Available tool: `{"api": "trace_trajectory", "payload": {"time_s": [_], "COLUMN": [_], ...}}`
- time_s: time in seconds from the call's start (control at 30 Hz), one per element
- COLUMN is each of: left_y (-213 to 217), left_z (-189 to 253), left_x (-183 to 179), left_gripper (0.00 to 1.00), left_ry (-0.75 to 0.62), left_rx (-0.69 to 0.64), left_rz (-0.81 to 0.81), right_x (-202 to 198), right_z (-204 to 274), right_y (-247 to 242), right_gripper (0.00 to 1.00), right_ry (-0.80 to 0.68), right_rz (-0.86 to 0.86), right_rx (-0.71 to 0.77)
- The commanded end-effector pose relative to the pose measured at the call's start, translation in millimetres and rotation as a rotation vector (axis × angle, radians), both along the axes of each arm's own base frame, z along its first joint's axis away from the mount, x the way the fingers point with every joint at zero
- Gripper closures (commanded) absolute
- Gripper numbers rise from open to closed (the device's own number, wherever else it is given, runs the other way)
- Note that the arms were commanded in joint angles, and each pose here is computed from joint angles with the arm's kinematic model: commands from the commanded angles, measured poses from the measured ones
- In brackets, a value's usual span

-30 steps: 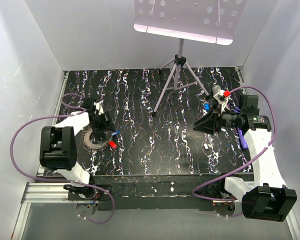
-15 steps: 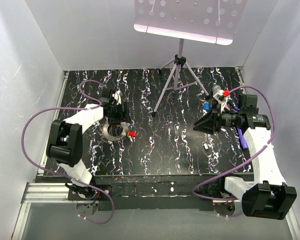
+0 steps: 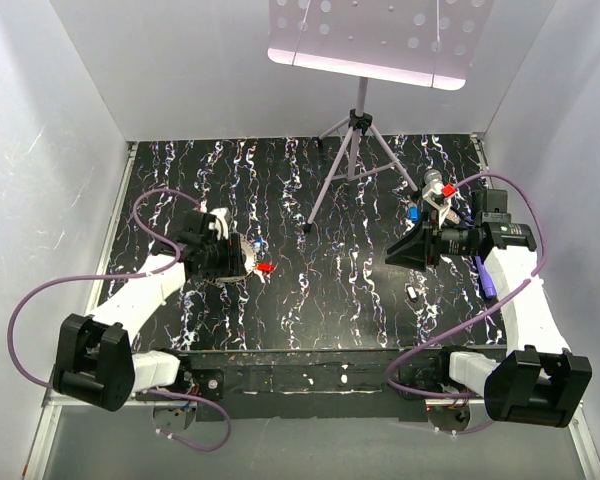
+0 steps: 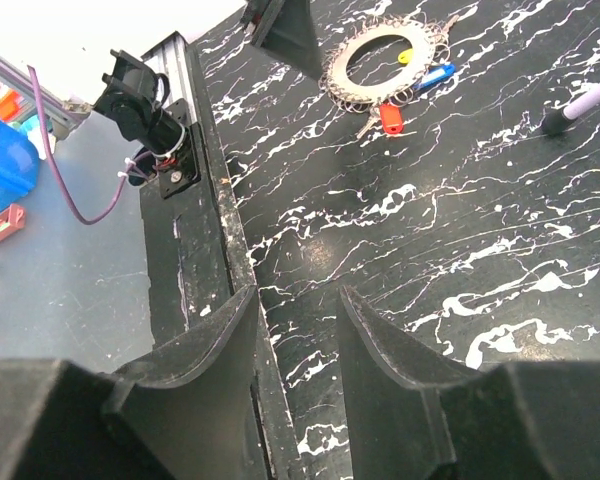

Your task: Put the keys on the keyring

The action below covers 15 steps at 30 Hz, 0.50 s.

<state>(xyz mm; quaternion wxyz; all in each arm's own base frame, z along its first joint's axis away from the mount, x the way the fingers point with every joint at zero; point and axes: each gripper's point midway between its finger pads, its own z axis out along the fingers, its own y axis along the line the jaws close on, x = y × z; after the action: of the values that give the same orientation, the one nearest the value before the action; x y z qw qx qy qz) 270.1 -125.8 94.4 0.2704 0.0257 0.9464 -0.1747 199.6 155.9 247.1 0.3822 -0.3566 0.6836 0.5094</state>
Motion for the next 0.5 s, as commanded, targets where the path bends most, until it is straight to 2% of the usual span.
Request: {"api": "trace_trajectory", "payload": {"time_s": [0.0, 0.07, 0.47], "left_y": [1, 2, 13], "left_z": [-4, -7, -31], "left_x": [-11, -10, 12], "left_gripper": [0.51, 0.59, 0.76], "left_ry": [-0.007, -0.024, -0.059], "left_rx": [0.014, 0.019, 0.091], "left_rz": [0.091, 0.122, 0.181], "right_x": [-3, -3, 0], "right_z": [-5, -7, -11], "right_y": [2, 2, 1], "right_gripper": [0.55, 0.55, 0.55], "right_ry": [-0.003, 0.001, 0.019], "right_rz": [0.027, 0.031, 0.031], "right_rx": [0.024, 0.024, 0.026]}}
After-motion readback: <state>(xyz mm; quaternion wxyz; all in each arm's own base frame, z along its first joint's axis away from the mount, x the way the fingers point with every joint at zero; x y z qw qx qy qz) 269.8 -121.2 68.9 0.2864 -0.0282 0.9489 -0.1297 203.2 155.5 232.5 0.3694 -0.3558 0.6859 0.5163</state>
